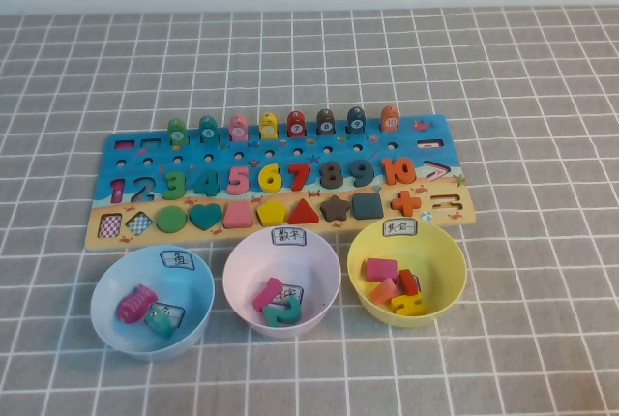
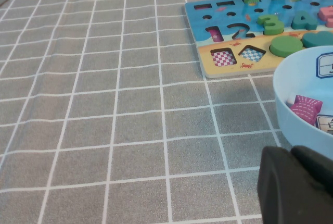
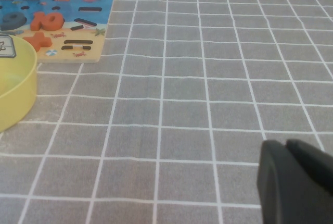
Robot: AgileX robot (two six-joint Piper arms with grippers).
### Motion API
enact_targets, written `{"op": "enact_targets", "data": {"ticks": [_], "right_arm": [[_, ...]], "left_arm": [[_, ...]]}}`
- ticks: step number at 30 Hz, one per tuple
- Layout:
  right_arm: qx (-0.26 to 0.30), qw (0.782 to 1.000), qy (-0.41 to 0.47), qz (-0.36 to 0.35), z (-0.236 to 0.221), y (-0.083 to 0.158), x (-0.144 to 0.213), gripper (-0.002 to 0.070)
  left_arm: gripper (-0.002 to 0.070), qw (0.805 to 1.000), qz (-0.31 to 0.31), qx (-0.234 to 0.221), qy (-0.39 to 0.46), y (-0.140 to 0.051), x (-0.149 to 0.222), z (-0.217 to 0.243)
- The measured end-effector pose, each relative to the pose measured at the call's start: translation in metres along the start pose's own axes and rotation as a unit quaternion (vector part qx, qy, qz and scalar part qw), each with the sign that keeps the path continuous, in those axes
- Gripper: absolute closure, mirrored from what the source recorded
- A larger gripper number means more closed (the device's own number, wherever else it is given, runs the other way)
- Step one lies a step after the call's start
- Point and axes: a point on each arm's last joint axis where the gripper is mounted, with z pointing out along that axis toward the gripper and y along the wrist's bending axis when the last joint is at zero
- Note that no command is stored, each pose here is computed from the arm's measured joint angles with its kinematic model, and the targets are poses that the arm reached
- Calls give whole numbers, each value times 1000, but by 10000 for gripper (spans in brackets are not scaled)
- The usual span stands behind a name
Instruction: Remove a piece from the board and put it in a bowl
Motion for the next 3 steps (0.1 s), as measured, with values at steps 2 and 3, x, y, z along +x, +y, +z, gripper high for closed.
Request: {"op": "enact_targets", "data": {"ticks": [2, 3], "right_arm": [[0, 1000, 0, 1, 0, 0, 0, 694], [0, 1000, 0, 1, 0, 0, 0, 694]], "left_arm": [[680, 1000, 0, 0, 0, 0, 0, 0], [679, 1000, 0, 0, 0, 0, 0, 0]]}}
